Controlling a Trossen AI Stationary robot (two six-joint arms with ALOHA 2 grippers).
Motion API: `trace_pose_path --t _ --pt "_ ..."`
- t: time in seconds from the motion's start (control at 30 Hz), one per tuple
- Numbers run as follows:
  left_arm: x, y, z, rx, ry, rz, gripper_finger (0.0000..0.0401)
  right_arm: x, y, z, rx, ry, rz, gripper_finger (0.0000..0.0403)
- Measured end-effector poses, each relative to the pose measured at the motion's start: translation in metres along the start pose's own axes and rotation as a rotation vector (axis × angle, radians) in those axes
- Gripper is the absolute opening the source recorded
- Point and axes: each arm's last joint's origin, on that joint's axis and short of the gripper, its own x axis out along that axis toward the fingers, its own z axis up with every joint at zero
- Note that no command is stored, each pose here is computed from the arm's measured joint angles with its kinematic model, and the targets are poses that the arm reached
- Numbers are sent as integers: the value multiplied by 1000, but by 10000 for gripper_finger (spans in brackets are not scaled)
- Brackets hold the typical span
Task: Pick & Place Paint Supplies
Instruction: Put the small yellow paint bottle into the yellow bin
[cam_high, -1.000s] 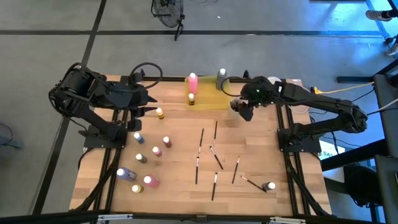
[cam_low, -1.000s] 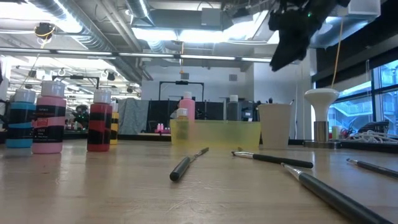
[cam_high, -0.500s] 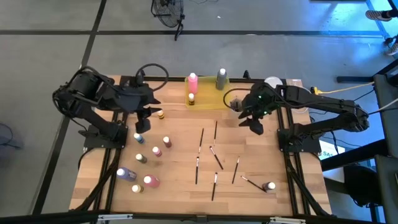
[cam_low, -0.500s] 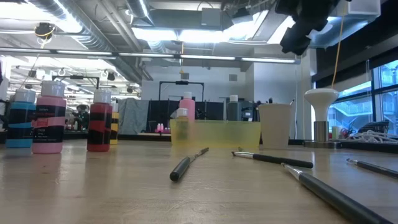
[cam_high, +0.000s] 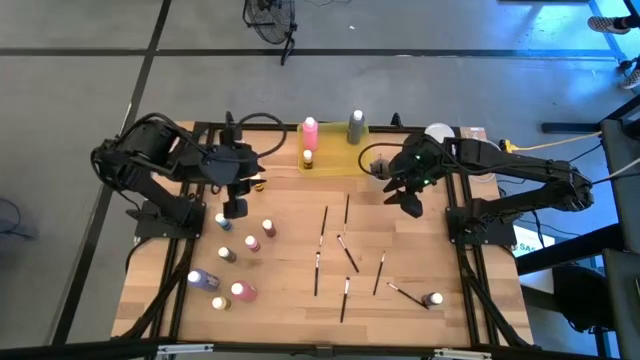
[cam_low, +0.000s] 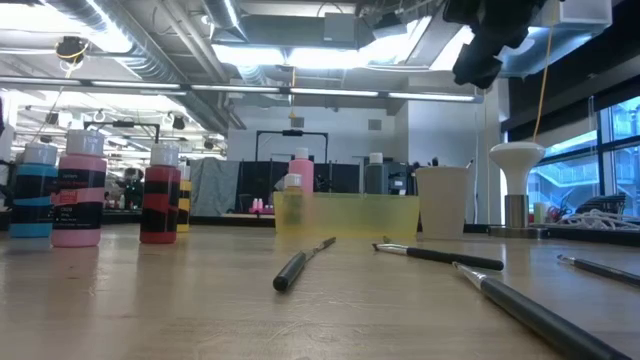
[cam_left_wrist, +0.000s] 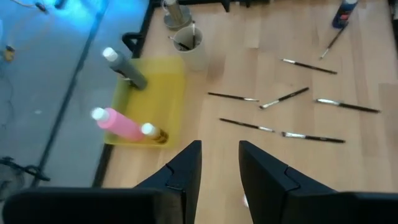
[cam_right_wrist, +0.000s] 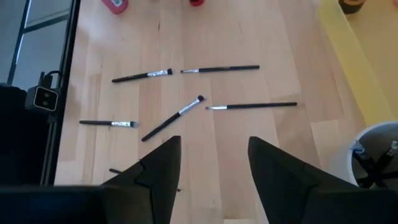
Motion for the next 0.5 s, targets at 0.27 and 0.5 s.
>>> trace_pose_path --t 0.27,0.5 --pt "-3 -7 -2 -8 37 -196 131 0 0 3 20 -29 -2 227" --pt "8 -20 -9 19 83 -156 171 1 3 3 59 -27 11 322"
